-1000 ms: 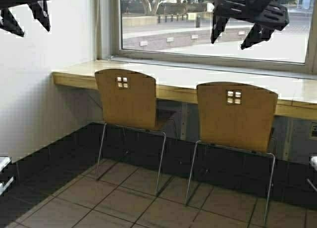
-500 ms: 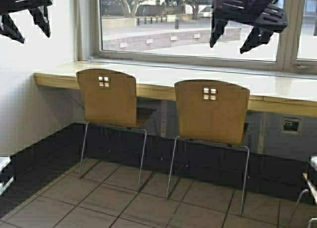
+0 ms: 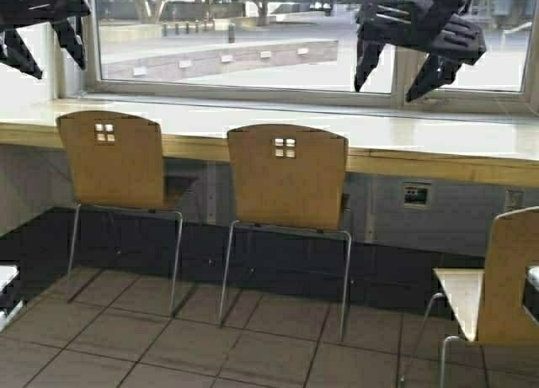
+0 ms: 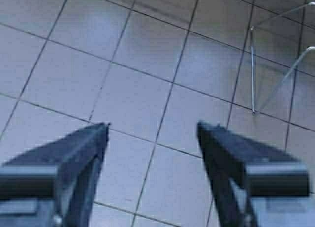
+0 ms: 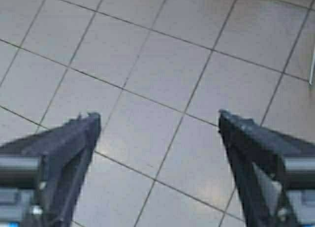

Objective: Push the chairs under the table

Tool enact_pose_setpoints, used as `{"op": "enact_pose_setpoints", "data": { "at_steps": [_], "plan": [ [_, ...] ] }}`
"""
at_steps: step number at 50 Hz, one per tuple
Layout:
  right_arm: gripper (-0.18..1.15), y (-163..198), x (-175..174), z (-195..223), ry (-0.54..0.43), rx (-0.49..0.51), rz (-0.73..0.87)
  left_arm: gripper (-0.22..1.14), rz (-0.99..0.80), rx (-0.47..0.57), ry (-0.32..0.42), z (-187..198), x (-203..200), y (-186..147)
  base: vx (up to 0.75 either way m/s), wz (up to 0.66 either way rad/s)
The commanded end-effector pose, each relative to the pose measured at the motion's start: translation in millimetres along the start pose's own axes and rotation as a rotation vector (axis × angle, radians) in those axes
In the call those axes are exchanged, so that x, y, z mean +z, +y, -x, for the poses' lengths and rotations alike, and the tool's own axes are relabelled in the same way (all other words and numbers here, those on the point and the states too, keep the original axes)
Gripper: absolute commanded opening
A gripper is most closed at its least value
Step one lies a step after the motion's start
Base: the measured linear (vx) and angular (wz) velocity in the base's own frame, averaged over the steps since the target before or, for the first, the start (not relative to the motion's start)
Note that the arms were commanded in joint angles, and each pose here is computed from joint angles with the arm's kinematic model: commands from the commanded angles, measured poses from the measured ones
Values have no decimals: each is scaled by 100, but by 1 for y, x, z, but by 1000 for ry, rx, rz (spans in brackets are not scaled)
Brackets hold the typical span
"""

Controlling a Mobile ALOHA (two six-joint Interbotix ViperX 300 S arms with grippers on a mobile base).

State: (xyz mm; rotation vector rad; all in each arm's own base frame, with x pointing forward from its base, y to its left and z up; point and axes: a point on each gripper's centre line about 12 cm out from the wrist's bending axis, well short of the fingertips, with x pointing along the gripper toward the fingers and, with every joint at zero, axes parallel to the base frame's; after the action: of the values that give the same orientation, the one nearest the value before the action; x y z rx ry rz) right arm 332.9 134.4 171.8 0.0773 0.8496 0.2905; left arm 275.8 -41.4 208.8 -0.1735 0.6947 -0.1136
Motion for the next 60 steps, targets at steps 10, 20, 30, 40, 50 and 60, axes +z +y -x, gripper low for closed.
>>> {"op": "enact_pose_setpoints", "data": {
  "at_steps": [10, 20, 30, 40, 50, 60],
  "plan": [
    [102, -2, -2, -15, 35, -7, -19, 89, 0, -8, -13, 2, 8, -3, -2, -45],
    [102, -3, -9, -21, 67, -8, -42, 89, 10, -7, 5, 1, 3, -2, 1, -51],
    [102, -3, -12, -23, 79, -8, -58, 89, 58, -1, 38, -4, -5, 0, 2, -45],
    [102, -3, -11, -23, 78, -6, -68, 89, 93, 4, 51, -7, -8, 1, 3, -40],
    [102, -2, -11, -26, 84, -2, -96, 89, 97, 5, 56, -8, -8, 1, 6, -32],
    [102, -3, -17, -31, 114, -4, -108, 89, 98, 5, 59, -9, -8, 1, 9, -23]
  ]
}}
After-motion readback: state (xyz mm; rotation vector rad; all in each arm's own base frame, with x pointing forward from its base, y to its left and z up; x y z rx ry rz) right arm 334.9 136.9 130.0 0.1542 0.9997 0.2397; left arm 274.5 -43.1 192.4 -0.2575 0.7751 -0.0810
